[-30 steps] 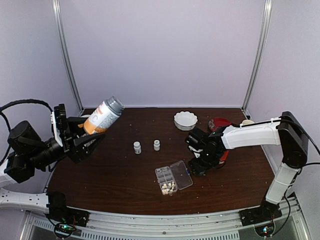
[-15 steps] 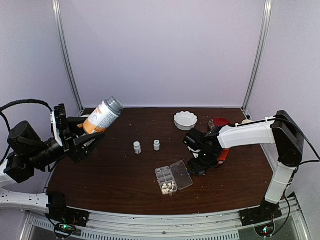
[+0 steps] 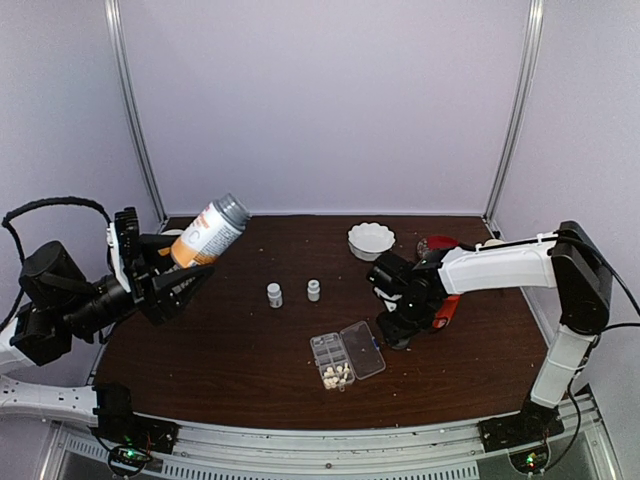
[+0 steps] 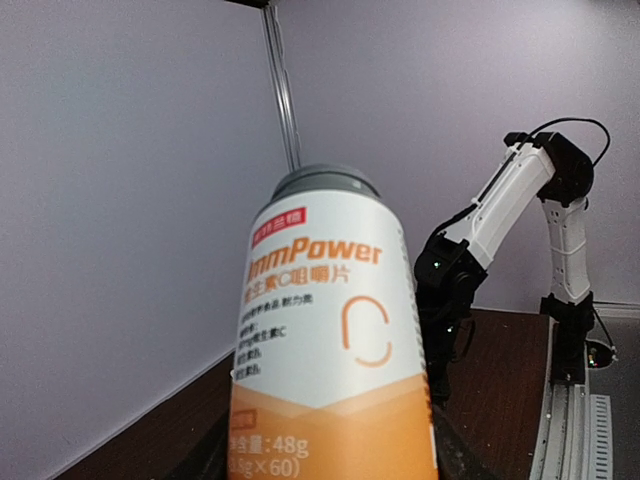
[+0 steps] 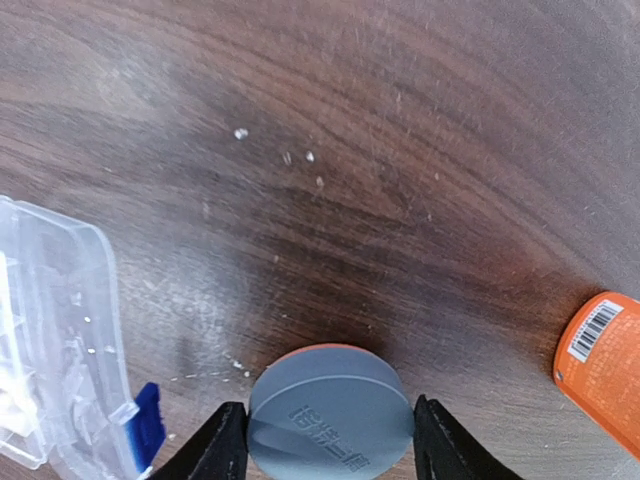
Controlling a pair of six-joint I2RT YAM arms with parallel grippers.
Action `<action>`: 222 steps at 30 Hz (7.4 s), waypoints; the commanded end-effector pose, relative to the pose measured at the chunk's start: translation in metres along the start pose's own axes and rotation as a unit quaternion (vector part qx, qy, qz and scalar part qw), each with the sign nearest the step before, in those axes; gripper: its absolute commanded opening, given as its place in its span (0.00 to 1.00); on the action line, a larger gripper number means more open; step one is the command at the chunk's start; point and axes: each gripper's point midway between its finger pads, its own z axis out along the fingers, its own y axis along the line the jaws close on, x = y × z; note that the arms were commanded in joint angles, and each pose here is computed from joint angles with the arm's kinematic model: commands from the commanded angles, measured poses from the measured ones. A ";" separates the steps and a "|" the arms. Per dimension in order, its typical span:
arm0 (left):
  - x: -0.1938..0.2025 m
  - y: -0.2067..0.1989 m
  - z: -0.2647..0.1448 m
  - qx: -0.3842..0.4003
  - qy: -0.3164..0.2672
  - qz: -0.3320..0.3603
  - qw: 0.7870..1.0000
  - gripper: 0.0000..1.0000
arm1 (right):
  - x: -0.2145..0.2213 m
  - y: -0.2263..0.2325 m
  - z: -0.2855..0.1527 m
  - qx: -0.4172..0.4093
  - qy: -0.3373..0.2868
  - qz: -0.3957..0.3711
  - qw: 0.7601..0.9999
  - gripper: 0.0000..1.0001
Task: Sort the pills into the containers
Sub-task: Pick up the lid of the pill bottle from the pill bottle, then close the lid of the pill bottle on the pill bottle, then screw the lid of the pill bottle onto the pill bottle.
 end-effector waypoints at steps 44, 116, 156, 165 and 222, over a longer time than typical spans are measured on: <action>0.045 -0.085 0.070 0.316 -0.009 -0.226 0.922 0.00 | -0.029 0.144 -0.377 -0.503 -0.392 -0.207 0.742 0.47; 0.050 -0.044 0.104 0.124 0.072 0.239 0.960 0.00 | -0.008 0.162 -0.302 -0.524 -0.189 0.044 0.829 0.44; 0.036 -0.097 0.078 0.296 0.053 0.002 0.954 0.00 | 0.009 0.118 -0.362 -0.230 -0.524 -0.494 0.655 0.93; 0.037 -0.101 0.084 0.310 0.073 -0.005 0.948 0.00 | 0.024 0.134 -0.369 -0.254 -0.538 -0.529 0.605 0.86; 0.054 -0.082 0.100 0.255 0.104 0.072 0.959 0.00 | 0.009 0.152 -0.354 -0.359 -0.450 -0.389 0.719 0.14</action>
